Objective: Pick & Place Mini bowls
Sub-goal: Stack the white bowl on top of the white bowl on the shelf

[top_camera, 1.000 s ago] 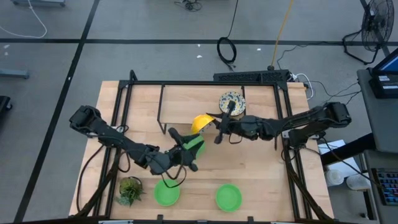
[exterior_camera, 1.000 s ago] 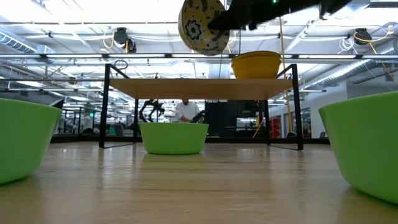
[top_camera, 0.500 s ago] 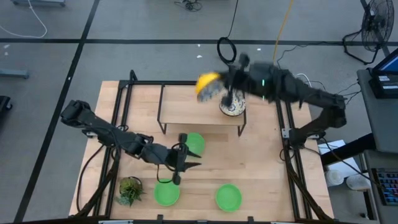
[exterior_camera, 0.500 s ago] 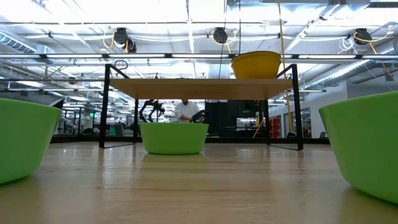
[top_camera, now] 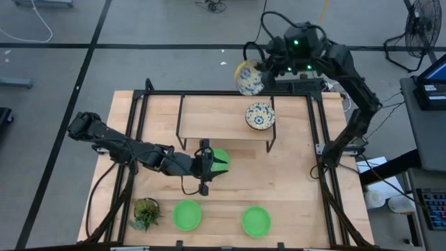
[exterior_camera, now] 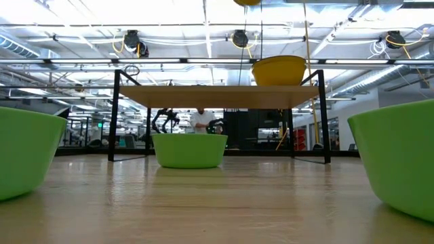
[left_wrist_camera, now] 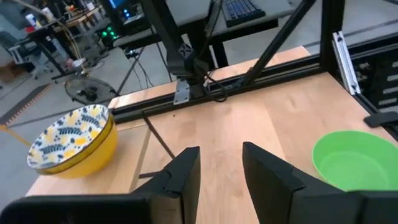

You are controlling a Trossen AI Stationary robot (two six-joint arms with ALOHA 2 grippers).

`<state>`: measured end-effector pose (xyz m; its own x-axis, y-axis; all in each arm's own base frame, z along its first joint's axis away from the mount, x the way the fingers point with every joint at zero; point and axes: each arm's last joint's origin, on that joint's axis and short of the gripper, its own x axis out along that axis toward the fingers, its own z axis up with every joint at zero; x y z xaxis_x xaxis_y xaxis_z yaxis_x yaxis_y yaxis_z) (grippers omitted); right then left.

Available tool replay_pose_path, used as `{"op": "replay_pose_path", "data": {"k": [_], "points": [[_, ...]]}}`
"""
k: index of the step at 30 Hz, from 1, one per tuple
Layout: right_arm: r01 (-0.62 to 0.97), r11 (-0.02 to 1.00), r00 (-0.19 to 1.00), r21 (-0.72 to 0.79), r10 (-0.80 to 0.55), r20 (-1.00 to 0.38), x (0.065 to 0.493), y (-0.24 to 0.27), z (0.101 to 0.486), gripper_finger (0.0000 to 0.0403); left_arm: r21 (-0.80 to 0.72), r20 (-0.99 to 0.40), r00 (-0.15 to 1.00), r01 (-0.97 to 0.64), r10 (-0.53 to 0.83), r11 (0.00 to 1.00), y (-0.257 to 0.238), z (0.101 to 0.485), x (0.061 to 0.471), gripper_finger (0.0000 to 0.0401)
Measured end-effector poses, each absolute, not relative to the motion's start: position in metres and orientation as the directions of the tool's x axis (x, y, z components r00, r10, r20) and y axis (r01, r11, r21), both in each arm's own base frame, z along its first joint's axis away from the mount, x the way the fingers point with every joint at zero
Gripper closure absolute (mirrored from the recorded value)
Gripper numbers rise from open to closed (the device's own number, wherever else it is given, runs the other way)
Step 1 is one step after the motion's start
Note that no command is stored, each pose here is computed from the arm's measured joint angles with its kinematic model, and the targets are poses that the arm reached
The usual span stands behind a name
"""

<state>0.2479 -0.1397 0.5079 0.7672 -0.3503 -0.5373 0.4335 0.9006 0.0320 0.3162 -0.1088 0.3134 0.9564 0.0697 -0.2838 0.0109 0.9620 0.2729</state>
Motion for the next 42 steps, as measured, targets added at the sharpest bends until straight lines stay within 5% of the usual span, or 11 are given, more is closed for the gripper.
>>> {"op": "replay_pose_path", "data": {"k": [6,15,23,35,42], "points": [[0.454,0.89,0.632,0.049,-0.282,-0.722,0.251,-0.16,0.475,0.0397,0.267,-0.288,0.955,0.007,0.073,0.964,-0.108,0.313,0.316,0.0274],[0.455,0.887,0.549,0.079,-0.209,-0.809,0.261,-0.177,0.442,0.0396,0.272,-0.304,0.95,0.011,0.075,0.962,-0.107,0.311,0.316,0.0274],[0.432,0.895,0.571,0.112,-0.175,-0.802,0.253,-0.177,0.446,0.0397,0.278,-0.305,0.949,0.014,0.075,0.96,-0.107,0.311,0.316,0.0268],[0.104,0.953,0.676,0.286,0.143,-0.723,0.226,-0.146,0.464,0.0397,0.252,-0.377,0.922,0.009,0.09,0.968,-0.1,0.331,0.279,0.0258],[0.062,0.959,0.724,0.275,0.147,-0.674,0.212,-0.135,0.477,0.0397,0.228,-0.454,0.887,0.024,0.084,0.973,-0.098,0.335,0.257,0.026]]}}
